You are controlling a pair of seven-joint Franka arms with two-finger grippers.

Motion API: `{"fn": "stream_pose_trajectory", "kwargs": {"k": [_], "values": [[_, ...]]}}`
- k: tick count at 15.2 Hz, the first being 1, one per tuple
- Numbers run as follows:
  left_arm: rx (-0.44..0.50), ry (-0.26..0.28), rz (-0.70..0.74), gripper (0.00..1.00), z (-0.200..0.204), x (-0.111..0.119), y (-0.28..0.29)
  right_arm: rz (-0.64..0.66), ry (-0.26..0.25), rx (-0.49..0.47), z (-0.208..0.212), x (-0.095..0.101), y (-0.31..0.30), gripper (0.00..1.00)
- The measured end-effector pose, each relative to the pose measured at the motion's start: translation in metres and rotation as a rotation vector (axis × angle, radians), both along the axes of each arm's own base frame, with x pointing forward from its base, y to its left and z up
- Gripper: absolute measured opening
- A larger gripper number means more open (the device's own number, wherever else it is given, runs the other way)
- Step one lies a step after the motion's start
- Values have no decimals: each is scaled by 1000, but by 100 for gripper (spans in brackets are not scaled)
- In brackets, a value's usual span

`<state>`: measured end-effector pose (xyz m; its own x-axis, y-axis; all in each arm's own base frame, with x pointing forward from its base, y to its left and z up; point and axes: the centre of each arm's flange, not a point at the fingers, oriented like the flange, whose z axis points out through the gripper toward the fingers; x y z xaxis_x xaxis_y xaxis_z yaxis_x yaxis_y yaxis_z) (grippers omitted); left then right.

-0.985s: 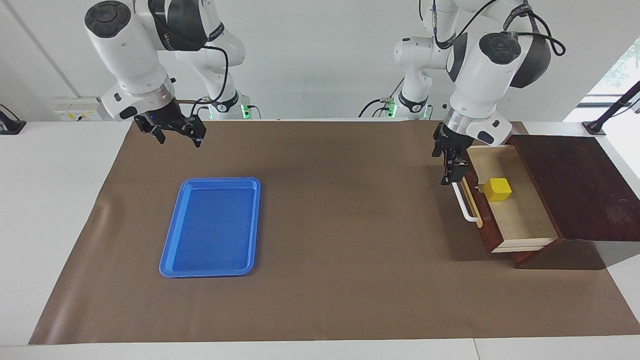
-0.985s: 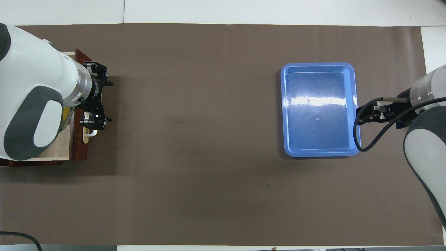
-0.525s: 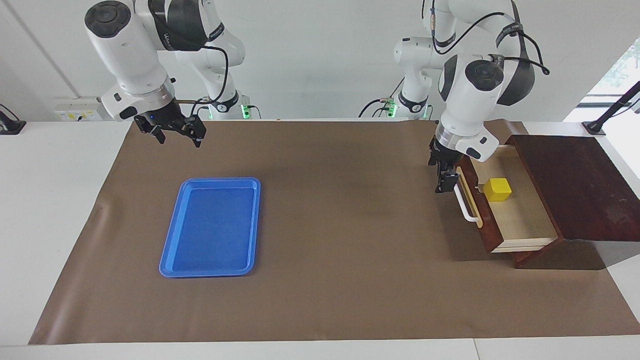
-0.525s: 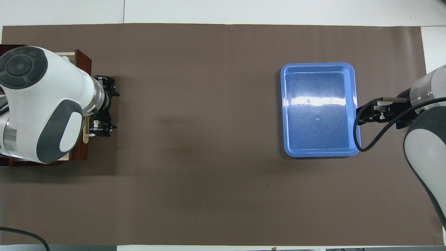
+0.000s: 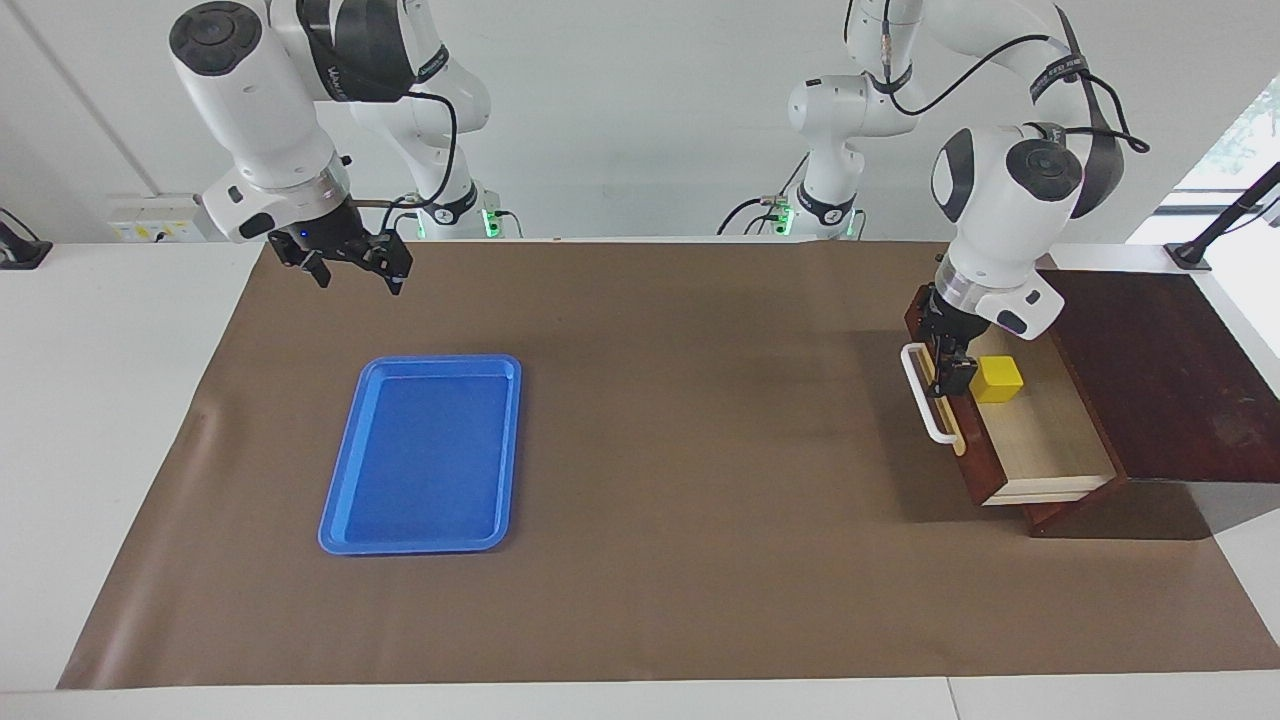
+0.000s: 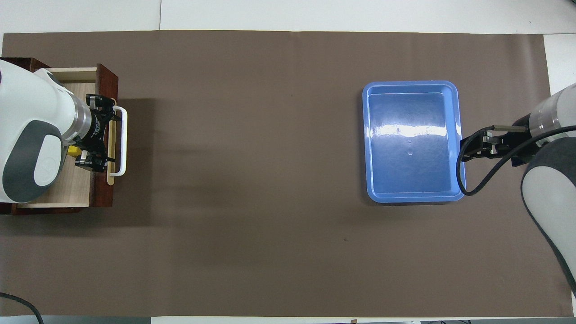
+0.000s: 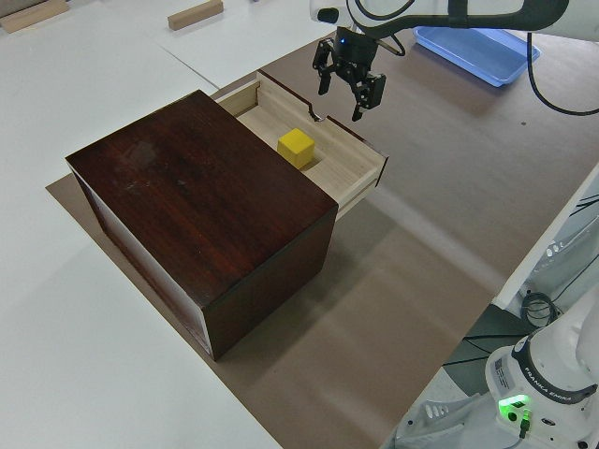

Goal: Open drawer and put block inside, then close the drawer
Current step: 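Raise the left gripper and move it to the drawer handle, then push the drawer shut with the left gripper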

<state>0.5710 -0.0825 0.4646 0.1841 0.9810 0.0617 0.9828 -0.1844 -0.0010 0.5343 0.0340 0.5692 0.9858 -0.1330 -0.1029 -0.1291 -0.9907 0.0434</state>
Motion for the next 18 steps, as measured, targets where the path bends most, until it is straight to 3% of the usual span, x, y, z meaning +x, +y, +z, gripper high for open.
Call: {"fn": "stream_pose_trajectory", "kwargs": {"k": [10, 18], "values": [[4, 15, -8, 100, -6, 0, 44, 0, 0, 0, 0, 0, 0, 99], [15, -38, 80, 100, -1, 6, 122, 0, 0, 0, 0, 0, 0, 99]]}}
